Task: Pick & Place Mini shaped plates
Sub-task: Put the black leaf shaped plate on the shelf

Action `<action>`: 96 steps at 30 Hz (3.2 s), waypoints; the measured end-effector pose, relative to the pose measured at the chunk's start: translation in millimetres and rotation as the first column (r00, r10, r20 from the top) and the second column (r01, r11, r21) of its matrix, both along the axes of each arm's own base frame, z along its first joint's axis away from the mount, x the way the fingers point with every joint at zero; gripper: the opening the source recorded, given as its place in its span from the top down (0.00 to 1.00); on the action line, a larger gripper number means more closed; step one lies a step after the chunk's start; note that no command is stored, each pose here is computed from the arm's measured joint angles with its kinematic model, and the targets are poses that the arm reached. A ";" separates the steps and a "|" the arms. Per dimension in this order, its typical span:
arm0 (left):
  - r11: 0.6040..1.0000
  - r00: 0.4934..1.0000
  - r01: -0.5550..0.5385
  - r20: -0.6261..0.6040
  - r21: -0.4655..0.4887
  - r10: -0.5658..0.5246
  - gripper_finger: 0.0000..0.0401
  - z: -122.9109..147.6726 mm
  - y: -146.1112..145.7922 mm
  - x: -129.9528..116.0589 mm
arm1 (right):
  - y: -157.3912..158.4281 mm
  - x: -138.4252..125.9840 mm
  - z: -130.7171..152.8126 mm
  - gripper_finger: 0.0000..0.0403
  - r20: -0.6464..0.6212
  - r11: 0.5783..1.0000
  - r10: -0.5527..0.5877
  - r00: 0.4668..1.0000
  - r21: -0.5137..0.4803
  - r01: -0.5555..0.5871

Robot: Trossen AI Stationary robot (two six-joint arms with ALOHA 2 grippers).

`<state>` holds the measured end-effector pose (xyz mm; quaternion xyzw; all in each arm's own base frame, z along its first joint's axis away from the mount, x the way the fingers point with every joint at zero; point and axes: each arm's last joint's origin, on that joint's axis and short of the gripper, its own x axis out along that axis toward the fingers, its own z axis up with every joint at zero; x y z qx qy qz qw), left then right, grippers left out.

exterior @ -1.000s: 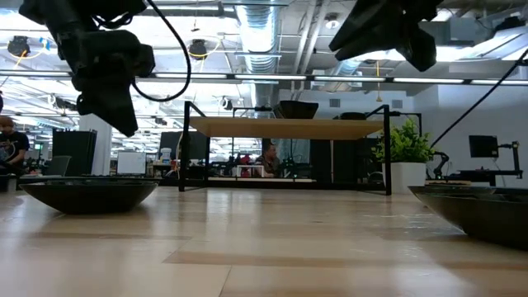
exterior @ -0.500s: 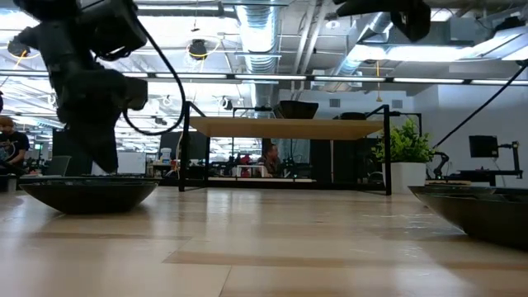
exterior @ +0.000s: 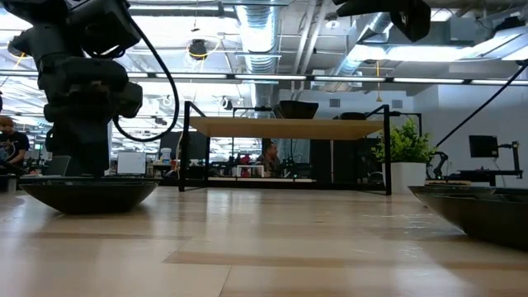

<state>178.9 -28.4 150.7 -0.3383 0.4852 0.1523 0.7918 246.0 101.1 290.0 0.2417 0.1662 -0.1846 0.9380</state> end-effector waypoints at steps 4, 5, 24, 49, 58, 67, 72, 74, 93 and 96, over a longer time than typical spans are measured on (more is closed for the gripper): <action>1.000 1.000 0.010 0.005 0.008 -0.010 0.74 0.2 0.0 0.3 | -0.2 0.1 -0.1 0.84 0.000 1.000 -0.001 1.000 0.000 0.001; 1.000 1.000 0.013 0.006 0.010 -0.013 0.74 0.2 0.0 0.3 | -0.2 0.1 -0.1 0.84 0.000 1.000 -0.001 1.000 0.000 0.001; 0.984 0.993 0.110 0.014 0.139 -0.113 0.74 0.2 2.0 0.6 | -0.3 0.4 -0.1 0.84 0.003 1.000 -0.006 1.000 0.009 0.006; 0.982 0.991 0.132 -0.039 0.137 -0.128 0.54 -8.7 18.2 5.4 | -0.4 0.5 0.0 0.84 0.004 1.000 -0.007 1.000 0.011 0.007; 0.984 0.988 0.156 -0.027 0.081 -0.155 0.51 -9.4 16.3 7.0 | -0.4 0.5 0.0 0.84 0.004 1.000 -0.007 1.000 0.010 0.007; 0.984 0.986 0.167 -0.026 0.061 -0.166 0.52 -9.6 14.9 6.9 | -0.5 0.5 0.0 0.84 0.004 1.000 -0.008 1.000 0.010 0.008; 0.984 0.986 0.167 -0.026 0.061 -0.166 0.58 -9.6 14.9 6.9 | -0.6 0.5 0.0 0.84 0.004 1.000 -0.009 1.000 0.009 0.009; 0.984 0.986 0.167 -0.026 0.060 -0.166 0.61 -9.6 14.8 6.9 | -0.6 0.6 0.1 0.84 0.005 1.000 -0.009 1.000 0.009 0.009; 0.984 0.986 0.167 -0.026 0.060 -0.166 0.78 -9.6 14.8 6.9 | -0.6 0.5 0.0 0.84 0.005 1.000 -0.010 1.000 0.009 0.010; 0.984 0.986 0.167 -0.026 0.060 -0.166 0.79 -9.6 14.8 6.9 | -0.5 0.5 0.1 0.84 0.005 1.000 -0.010 1.000 0.009 0.010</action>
